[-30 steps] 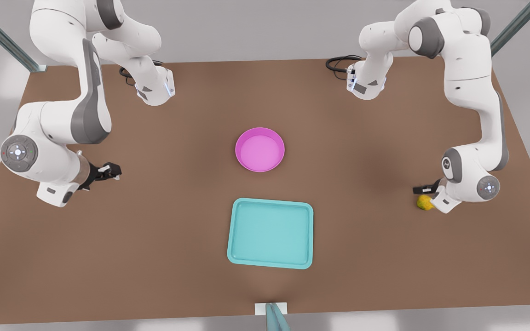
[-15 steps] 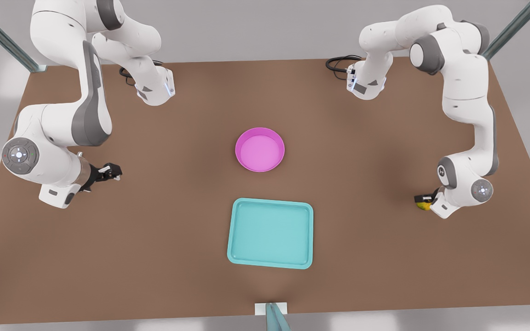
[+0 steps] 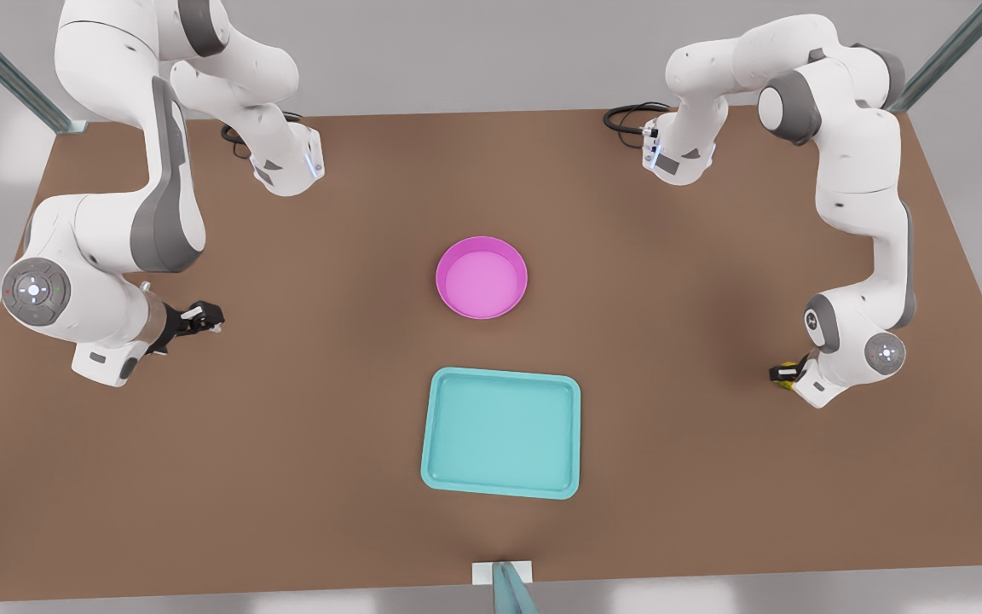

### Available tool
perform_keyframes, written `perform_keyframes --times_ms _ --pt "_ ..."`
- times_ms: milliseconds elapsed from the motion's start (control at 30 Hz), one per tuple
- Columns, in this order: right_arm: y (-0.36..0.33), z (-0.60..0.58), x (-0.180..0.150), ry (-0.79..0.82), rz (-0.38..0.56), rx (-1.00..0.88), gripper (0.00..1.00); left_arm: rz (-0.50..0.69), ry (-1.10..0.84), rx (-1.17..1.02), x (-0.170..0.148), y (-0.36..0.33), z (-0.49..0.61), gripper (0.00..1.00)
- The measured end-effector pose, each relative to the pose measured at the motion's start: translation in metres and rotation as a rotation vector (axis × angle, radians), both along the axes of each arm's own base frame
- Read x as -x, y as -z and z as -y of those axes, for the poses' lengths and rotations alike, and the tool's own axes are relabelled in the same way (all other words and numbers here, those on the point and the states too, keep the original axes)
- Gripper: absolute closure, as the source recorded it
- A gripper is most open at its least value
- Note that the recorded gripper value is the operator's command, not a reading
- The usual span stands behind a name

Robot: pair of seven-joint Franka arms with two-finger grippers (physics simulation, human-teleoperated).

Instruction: Place the orange on the plate with the left arm and the plate on the tray with the right arm

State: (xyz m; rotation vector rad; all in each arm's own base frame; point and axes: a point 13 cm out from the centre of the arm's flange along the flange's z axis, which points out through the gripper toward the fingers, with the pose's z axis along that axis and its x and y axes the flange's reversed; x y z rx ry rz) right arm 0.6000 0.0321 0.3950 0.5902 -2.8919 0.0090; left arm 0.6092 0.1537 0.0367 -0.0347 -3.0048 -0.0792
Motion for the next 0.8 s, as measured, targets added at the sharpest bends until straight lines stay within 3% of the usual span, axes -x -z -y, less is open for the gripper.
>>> perform_keyframes --times_ms 133,200,300,433,600,700,800 --pt "0.000 0.000 0.000 -0.003 0.000 -0.001 0.00 0.028 0.025 -0.002 -0.013 -0.035 0.021 0.38" --pt "0.000 0.000 -0.001 -0.004 0.001 -0.001 0.00 0.054 0.151 0.006 -0.030 -0.094 0.116 0.37" --pt "0.000 0.000 -0.001 -0.005 0.002 -0.002 0.00 0.042 0.368 0.019 -0.019 -0.150 0.287 0.37" --pt "0.001 -0.001 -0.002 -0.007 0.001 -0.003 0.00 -0.034 0.660 0.033 0.075 -0.170 0.533 0.37" --pt "0.001 -0.001 -0.002 -0.008 0.000 -0.003 0.00 -0.230 0.697 0.037 0.186 -0.134 0.621 0.36" --pt "0.002 -0.001 -0.002 -0.008 -0.001 -0.004 0.00 -0.322 0.638 0.015 0.222 -0.104 0.630 0.35" --pt "0.002 0.000 -0.001 -0.008 -0.002 -0.004 0.00 -0.355 0.563 0.006 0.233 -0.083 0.633 0.34"
